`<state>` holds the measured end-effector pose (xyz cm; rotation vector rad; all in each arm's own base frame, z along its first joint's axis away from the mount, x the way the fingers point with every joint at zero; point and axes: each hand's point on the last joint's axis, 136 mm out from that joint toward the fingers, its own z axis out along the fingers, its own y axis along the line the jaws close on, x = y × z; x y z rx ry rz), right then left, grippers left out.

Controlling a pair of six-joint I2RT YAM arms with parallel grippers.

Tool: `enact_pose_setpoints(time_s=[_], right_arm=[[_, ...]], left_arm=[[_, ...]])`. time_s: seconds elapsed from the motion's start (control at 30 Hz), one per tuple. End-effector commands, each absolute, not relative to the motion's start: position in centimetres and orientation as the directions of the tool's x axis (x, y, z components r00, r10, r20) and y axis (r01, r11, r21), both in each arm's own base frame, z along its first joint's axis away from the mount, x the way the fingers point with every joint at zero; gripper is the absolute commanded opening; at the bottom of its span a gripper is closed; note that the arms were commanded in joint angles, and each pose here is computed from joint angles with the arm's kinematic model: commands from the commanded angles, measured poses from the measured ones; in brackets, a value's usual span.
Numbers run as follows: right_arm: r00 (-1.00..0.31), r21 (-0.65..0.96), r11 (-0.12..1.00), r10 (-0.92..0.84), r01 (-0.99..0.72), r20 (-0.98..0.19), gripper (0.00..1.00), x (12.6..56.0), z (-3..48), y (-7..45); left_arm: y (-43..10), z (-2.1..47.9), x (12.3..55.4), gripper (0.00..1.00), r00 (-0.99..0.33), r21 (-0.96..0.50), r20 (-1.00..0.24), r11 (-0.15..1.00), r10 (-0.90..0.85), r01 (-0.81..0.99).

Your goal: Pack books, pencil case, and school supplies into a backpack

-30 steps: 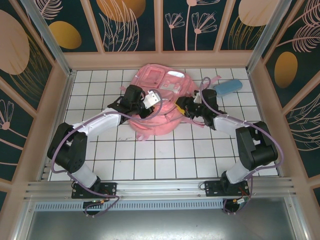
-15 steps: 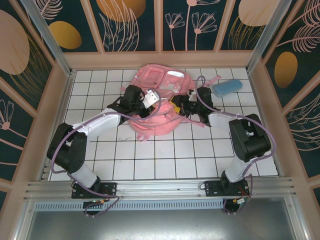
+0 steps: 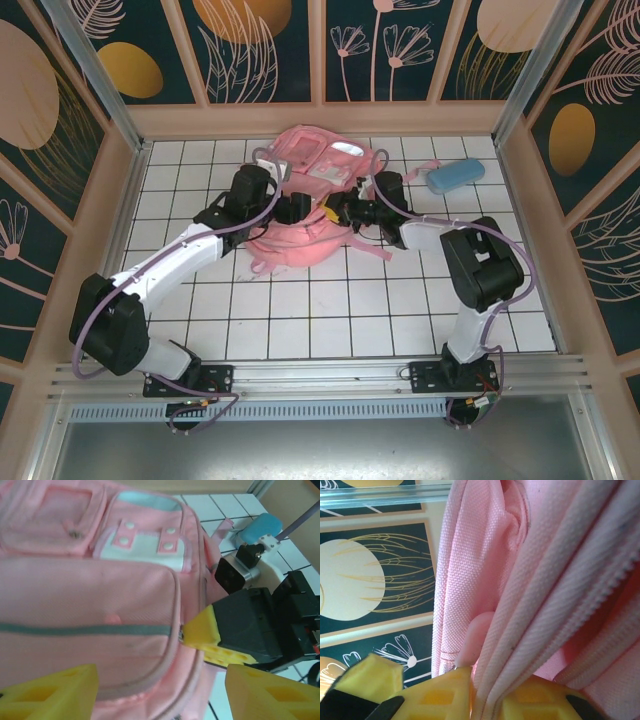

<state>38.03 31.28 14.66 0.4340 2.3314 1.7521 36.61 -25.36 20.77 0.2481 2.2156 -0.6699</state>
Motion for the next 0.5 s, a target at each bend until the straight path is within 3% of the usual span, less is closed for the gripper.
enact_pose_setpoints(time_s=[0.0, 0.23, 0.47], right_arm=[[-0.941, 0.975, 0.222, 0.330, 0.003, -0.072, 0.18, 39.1, 17.4, 32.4], [-0.938, 0.969, 0.247, 0.335, 0.000, -0.085, 0.14, 39.2, 17.0, 32.4], [-0.937, 0.966, 0.259, 0.336, -0.006, -0.095, 0.11, 39.0, 16.9, 32.6]], left_arm=[[-25.7, 18.4, 34.1, 0.62, -0.825, -0.538, -0.538, 0.824, -0.174, 0.177], [-26.3, 15.5, 32.5, 0.47, -0.875, -0.598, -0.421, 0.799, -0.238, 0.070], [-27.9, 13.2, 31.8, 0.45, -0.917, -0.614, -0.348, 0.787, -0.196, 0.065]])
